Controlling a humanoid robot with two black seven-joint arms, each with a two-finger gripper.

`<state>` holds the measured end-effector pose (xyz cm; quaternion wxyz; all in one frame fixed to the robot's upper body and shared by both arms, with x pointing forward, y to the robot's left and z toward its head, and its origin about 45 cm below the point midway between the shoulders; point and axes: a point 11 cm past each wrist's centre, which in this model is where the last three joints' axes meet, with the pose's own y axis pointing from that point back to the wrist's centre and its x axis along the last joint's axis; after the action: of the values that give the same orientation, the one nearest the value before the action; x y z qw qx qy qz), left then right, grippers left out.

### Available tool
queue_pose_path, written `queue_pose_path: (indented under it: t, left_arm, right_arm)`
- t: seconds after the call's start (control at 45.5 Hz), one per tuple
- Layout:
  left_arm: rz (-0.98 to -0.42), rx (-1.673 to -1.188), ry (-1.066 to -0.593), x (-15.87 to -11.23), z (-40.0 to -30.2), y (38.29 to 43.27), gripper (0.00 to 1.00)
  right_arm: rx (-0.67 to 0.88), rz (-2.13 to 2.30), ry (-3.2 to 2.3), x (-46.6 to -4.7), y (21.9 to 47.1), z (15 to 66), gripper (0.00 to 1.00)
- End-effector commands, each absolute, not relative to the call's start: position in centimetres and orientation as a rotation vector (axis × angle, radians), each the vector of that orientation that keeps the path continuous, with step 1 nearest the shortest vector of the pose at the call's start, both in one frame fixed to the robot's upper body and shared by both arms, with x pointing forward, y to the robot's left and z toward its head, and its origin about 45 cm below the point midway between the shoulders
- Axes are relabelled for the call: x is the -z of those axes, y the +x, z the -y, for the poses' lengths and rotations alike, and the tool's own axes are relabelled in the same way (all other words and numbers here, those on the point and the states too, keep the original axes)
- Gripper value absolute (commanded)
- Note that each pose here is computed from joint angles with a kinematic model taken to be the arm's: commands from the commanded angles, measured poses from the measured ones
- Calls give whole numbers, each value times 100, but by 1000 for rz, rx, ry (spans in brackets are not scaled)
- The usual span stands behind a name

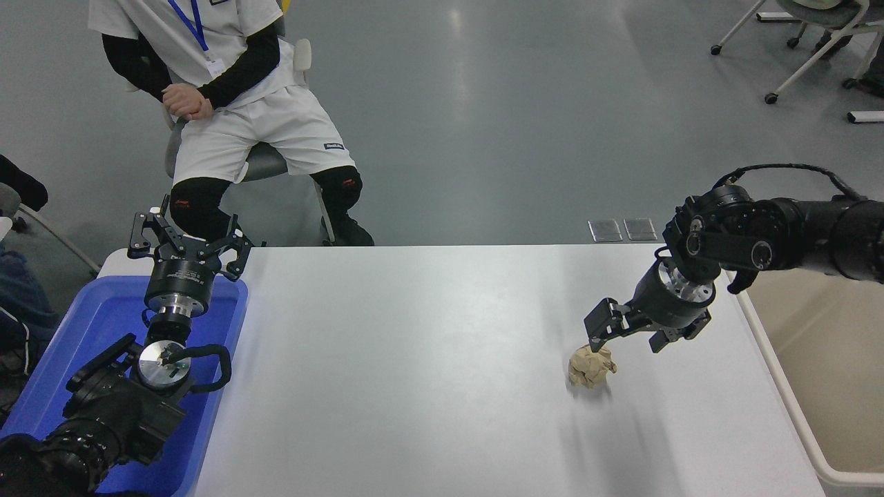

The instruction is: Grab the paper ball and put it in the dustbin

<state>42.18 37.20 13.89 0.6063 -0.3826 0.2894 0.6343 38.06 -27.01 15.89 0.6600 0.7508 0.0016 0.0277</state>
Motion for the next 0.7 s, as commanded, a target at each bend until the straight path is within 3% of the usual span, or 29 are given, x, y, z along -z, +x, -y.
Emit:
queue_pose_path:
  t: [0.0, 0.418, 0.681]
  left_arm:
    - [-669, -1467, -885, -1390, -3721, 4219, 99]
    - [-669, -1467, -886, -1390, -3722, 4219, 99]
    - [-669, -1467, -886, -1390, -3722, 4219, 99]
  right_arm:
    - [-103, 75, 1731, -1367, 3782, 2661, 100]
    - [-255, 162, 1699, -1167, 3836, 2629, 100]
    - [-275, 159, 1727, -1058, 3818, 2448, 100]
